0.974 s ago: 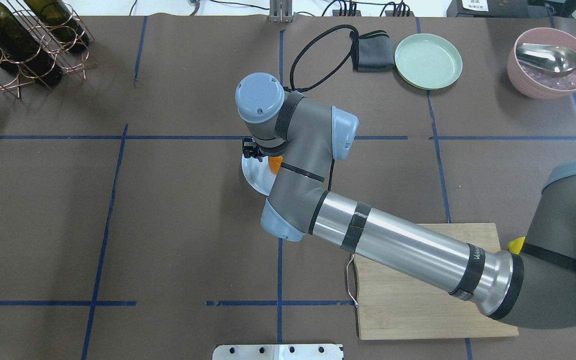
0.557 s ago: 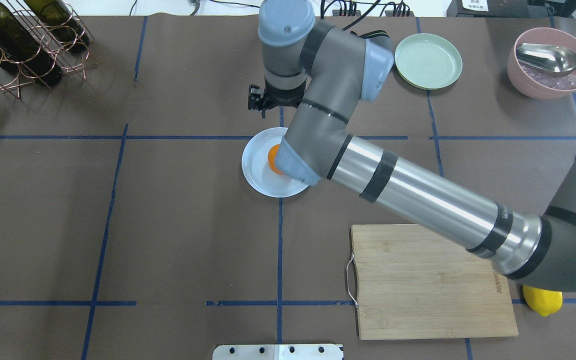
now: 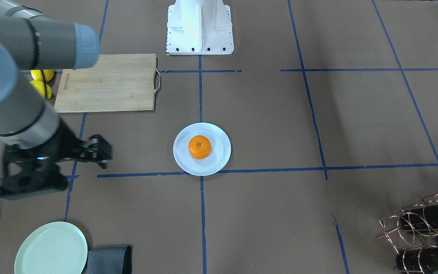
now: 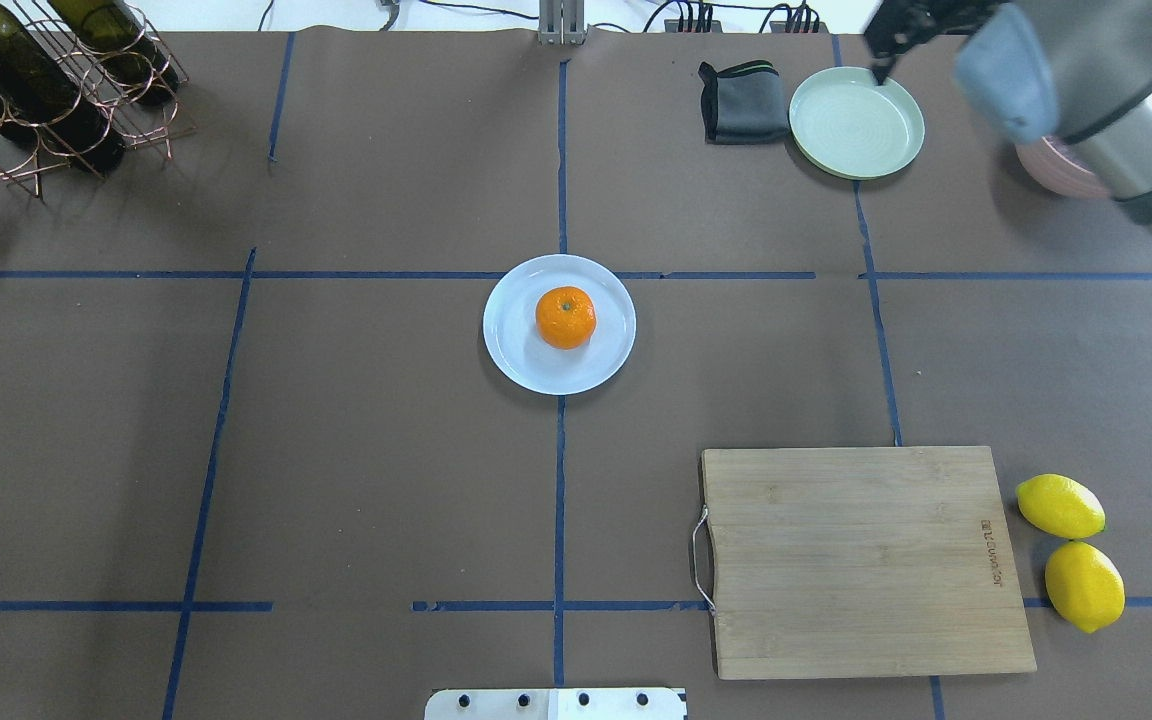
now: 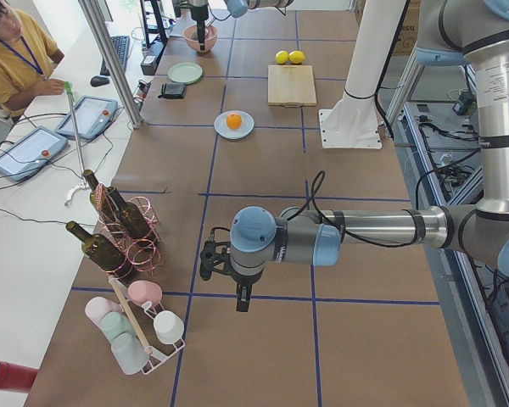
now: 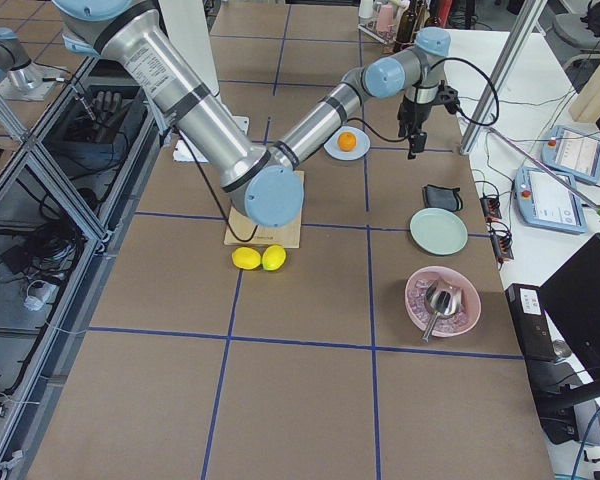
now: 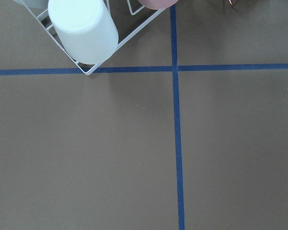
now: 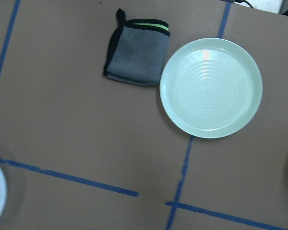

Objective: Pick orange to plate

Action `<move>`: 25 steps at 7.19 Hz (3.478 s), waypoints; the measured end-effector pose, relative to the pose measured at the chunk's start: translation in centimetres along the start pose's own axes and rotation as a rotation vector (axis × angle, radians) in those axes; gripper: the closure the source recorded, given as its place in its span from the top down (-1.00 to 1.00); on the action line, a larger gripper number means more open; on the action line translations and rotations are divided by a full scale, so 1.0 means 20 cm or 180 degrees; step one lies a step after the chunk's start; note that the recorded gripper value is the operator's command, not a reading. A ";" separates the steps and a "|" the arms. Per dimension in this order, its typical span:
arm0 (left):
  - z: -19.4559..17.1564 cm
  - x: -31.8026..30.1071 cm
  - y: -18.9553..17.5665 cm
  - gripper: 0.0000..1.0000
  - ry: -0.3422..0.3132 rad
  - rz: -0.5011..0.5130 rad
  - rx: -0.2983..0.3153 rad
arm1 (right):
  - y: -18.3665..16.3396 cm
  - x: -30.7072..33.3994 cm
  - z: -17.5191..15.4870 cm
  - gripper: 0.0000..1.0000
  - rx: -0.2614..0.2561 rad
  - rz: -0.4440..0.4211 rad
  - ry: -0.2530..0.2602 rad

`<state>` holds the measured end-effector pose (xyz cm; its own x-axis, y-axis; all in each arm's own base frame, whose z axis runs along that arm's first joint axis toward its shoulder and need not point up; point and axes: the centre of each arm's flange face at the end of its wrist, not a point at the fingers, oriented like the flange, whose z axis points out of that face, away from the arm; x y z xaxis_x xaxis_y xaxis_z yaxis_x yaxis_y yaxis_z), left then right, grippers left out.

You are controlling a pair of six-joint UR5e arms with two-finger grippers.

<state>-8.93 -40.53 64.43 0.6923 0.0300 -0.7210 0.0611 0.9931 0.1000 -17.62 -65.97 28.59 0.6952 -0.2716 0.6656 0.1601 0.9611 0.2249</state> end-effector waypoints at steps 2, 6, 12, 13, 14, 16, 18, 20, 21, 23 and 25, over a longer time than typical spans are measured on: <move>0.01 0.02 -0.01 1.00 -0.0005 -0.0004 -0.0050 | 0.35 0.82 -0.01 1.00 -0.0092 -0.0483 0.0026; -0.03 0.16 -0.07 1.00 -0.0002 0.0012 -0.0179 | 1.21 1.75 0.17 1.00 -0.0301 -0.0446 -0.0006; -0.05 0.17 -0.06 1.00 0.0002 0.0020 -0.0162 | 1.58 1.88 0.31 1.00 -0.0222 0.0393 -0.0112; -0.05 0.17 -0.05 1.00 0.0000 0.0020 -0.0161 | 1.59 1.87 0.30 1.00 -0.0192 0.0420 -0.0110; -0.05 0.17 -0.05 1.00 -0.0001 0.0018 -0.0160 | 1.59 1.87 0.30 1.00 -0.0179 0.0427 -0.0110; -0.05 0.17 -0.05 1.00 0.0000 0.0015 -0.0162 | 1.58 1.87 0.30 1.00 -0.0166 0.0422 -0.0108; -0.05 0.17 -0.05 1.00 0.0001 0.0017 -0.0163 | 1.59 1.86 0.29 1.00 -0.0162 0.0418 -0.0104; -0.05 0.18 -0.05 1.00 0.0003 0.0018 -0.0163 | 1.59 1.86 0.29 1.00 -0.0162 0.0421 -0.0103; -0.05 0.18 -0.05 1.00 0.0002 0.0018 -0.0163 | 1.59 1.86 0.30 1.00 -0.0163 0.0423 -0.0104; -0.05 0.18 -0.05 1.00 0.0002 0.0018 -0.0165 | 1.59 1.86 0.30 1.00 -0.0167 0.0424 -0.0104; -0.06 0.19 -0.07 1.00 0.0002 0.0035 -0.0151 | 1.59 1.87 0.31 1.00 -0.0179 0.0429 -0.0109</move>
